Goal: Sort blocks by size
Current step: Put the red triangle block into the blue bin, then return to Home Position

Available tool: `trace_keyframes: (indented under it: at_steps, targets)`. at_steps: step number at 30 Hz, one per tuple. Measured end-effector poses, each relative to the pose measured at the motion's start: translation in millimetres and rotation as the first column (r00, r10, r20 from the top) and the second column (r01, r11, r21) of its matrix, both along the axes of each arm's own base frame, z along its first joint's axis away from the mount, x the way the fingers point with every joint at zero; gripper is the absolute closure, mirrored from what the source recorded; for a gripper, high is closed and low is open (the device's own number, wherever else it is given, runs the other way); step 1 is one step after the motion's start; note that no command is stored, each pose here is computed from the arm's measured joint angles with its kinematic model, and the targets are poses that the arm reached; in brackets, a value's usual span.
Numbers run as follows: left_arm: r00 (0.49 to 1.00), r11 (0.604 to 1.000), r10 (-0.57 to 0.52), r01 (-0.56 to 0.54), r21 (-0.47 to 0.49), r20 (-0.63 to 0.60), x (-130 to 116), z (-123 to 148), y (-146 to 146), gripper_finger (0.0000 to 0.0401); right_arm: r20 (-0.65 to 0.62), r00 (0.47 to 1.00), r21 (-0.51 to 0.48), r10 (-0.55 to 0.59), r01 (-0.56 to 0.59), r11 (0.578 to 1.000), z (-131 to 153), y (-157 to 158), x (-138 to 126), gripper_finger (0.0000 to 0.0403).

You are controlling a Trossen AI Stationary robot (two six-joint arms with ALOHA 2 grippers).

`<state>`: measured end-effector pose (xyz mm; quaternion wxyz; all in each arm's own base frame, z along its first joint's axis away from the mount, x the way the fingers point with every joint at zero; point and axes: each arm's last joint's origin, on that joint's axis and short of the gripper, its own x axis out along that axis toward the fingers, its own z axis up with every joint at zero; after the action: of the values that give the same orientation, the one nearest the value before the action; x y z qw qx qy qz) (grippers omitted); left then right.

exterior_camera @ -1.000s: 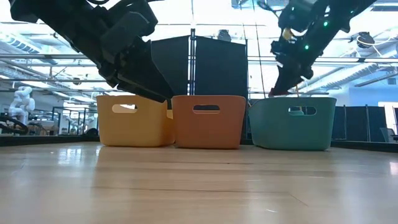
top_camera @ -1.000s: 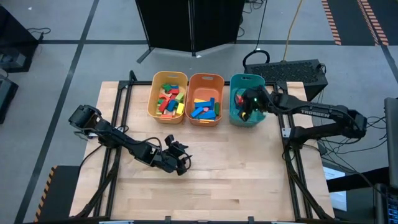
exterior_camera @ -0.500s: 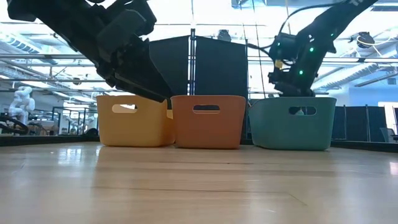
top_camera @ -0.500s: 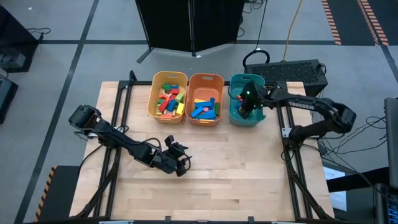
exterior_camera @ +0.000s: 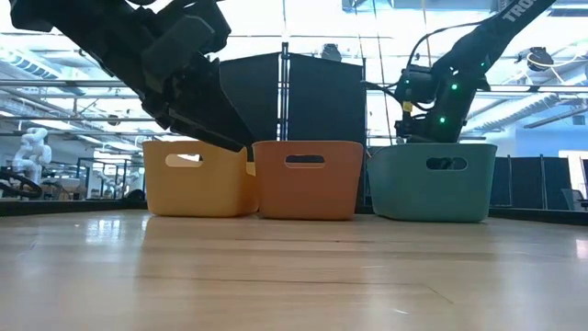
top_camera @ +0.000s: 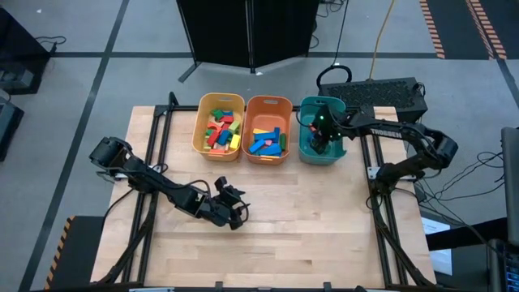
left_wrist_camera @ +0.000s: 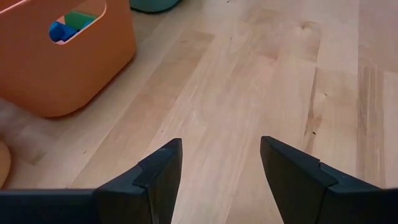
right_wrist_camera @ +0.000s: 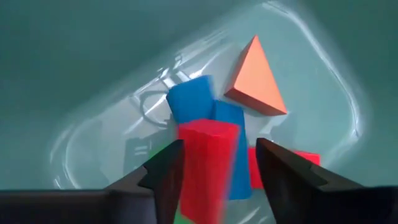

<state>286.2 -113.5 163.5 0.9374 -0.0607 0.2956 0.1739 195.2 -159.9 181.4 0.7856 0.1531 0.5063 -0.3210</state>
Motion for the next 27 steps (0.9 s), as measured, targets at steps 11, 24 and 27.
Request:
trace_keyframes:
  at_steps: [11,24,27]
  targets:
    - [1.000,1.000,0.002,-0.002,0.006,0.001,0.9,0.3,1.7,0.0182,0.004,1.000,-0.027,0.024,-0.024,0.999,13.4,7.4,-6.3,0.0188]
    - [0.999,1.000,0.026,-0.025,-0.010,0.035,6.3,5.3,5.1,0.0182,0.290,0.955,-0.243,0.059,0.014,0.970,94.7,49.6,-57.3,0.0222]
    - [0.998,1.000,0.022,-0.021,-0.018,0.064,8.4,7.7,4.4,0.0182,0.353,0.932,-0.271,0.088,0.012,0.963,106.1,63.0,-66.7,0.0236]
